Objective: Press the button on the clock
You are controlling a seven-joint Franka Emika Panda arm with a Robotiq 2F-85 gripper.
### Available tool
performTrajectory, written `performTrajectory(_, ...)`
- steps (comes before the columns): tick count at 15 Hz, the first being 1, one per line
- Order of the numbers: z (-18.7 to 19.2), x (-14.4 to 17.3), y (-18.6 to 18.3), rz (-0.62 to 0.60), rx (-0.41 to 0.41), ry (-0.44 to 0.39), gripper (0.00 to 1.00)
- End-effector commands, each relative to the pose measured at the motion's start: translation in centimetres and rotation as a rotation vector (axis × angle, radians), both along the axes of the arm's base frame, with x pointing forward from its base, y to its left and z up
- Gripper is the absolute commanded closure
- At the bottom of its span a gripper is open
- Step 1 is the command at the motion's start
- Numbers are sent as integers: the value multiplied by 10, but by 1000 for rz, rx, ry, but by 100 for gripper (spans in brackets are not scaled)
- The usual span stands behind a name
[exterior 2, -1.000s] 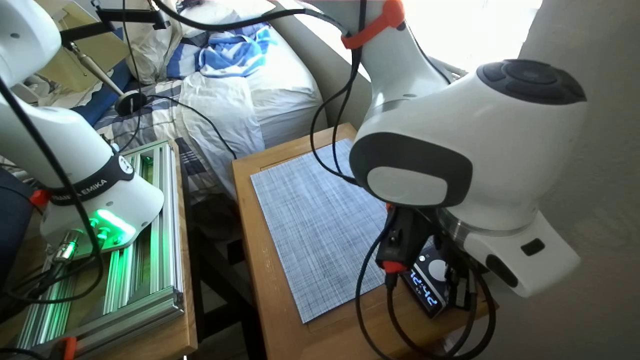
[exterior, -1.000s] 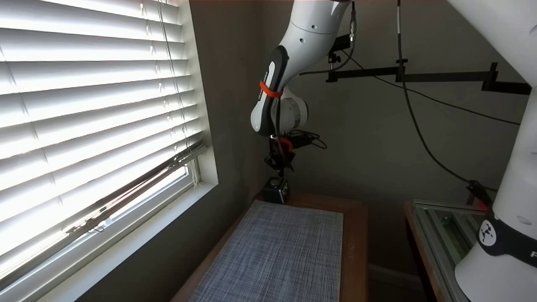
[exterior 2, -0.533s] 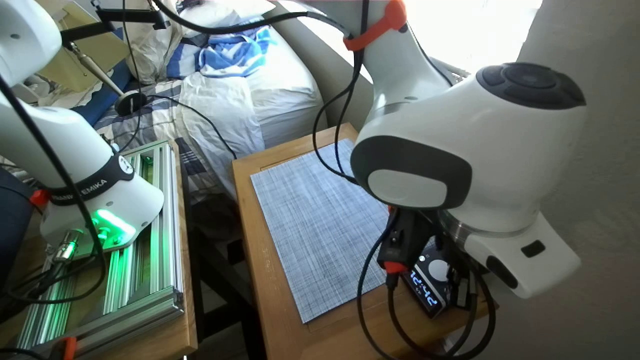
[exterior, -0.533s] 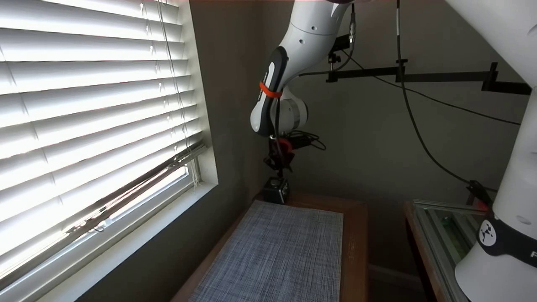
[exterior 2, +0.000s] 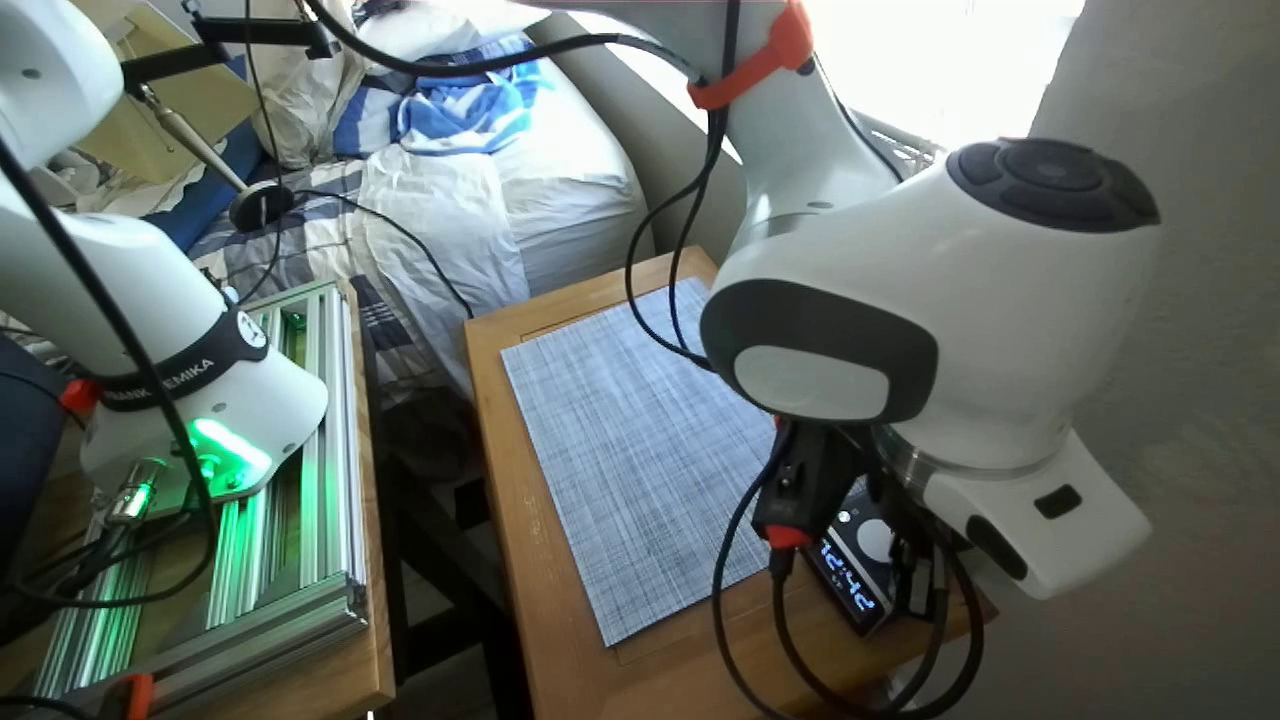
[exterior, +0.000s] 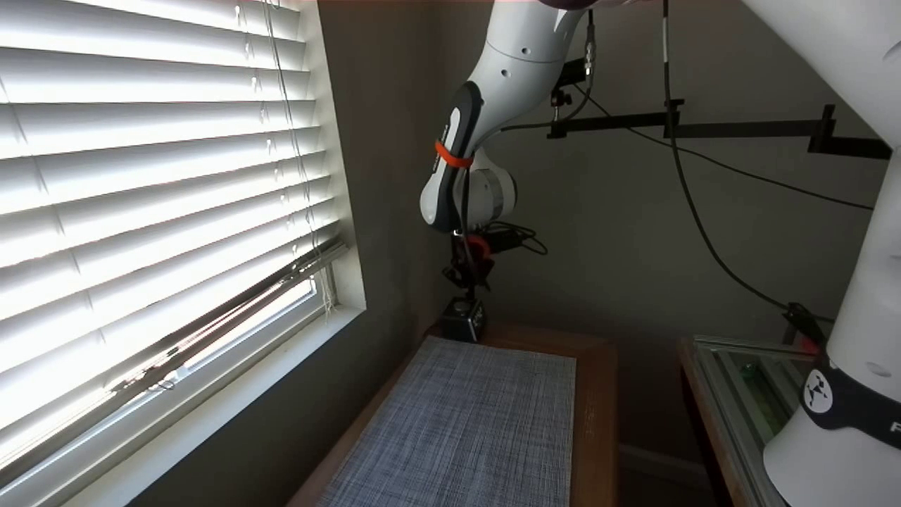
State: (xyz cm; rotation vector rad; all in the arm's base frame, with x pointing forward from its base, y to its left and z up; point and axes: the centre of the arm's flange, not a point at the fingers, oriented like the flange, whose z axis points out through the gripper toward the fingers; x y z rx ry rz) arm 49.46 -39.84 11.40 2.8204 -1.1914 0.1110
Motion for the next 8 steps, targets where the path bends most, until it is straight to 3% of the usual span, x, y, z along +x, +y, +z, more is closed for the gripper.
performTrajectory(1,-7,6,-7,-32,-2,-31,100)
performTrajectory(8,-7,5,-7,-35,-3,-41,100)
